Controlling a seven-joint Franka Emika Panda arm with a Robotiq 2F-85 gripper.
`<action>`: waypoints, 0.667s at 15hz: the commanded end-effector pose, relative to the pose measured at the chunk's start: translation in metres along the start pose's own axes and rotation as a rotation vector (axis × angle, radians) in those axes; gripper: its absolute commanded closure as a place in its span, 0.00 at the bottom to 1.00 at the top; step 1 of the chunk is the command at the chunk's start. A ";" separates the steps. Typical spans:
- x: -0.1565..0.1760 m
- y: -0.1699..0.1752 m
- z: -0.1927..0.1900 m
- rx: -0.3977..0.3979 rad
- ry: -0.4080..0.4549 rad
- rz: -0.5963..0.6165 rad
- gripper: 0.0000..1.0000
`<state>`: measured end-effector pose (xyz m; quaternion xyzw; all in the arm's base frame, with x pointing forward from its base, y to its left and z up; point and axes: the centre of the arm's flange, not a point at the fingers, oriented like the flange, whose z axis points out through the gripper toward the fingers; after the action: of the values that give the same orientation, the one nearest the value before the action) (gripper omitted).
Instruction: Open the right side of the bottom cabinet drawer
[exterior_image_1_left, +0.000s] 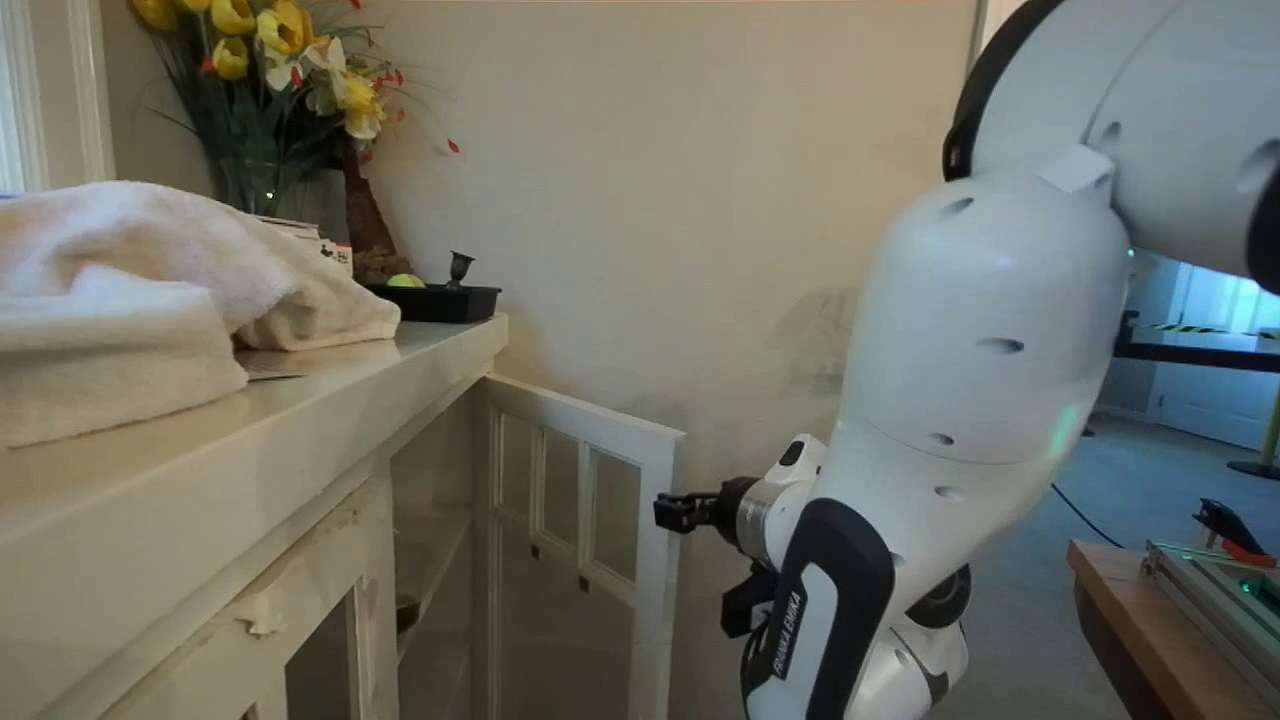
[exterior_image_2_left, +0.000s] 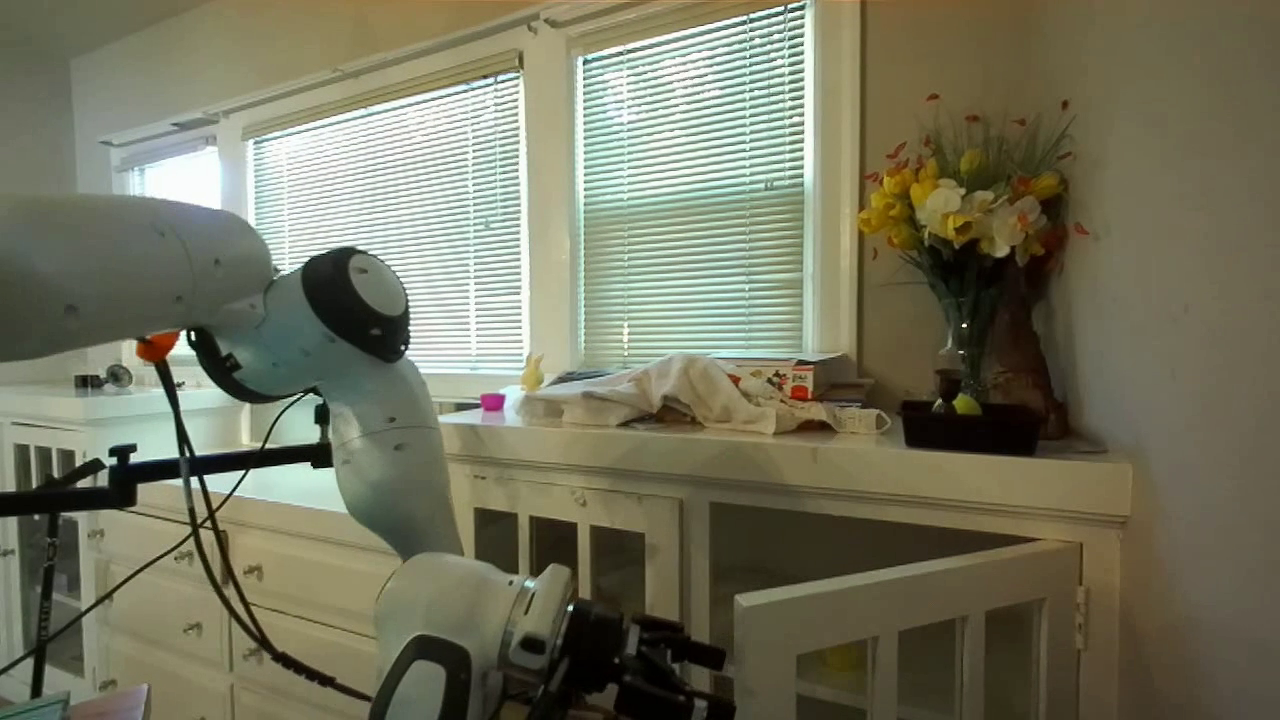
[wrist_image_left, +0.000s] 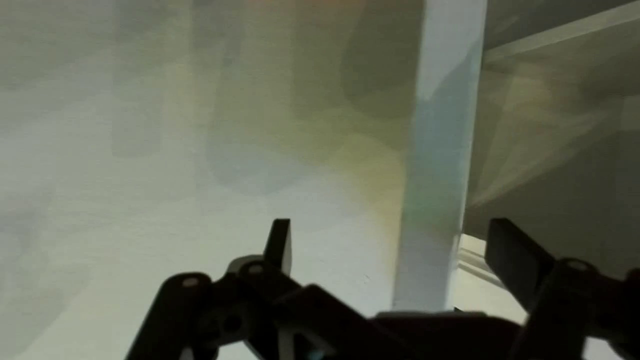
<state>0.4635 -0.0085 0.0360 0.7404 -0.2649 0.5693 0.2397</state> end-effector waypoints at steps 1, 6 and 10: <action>-0.012 -0.039 -0.039 -0.034 -0.069 0.047 0.00; -0.018 -0.058 -0.045 -0.042 -0.238 0.135 0.00; -0.015 -0.064 -0.025 -0.063 -0.391 0.140 0.00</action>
<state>0.4629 0.0660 0.0146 0.7908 -0.3581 0.4643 0.1754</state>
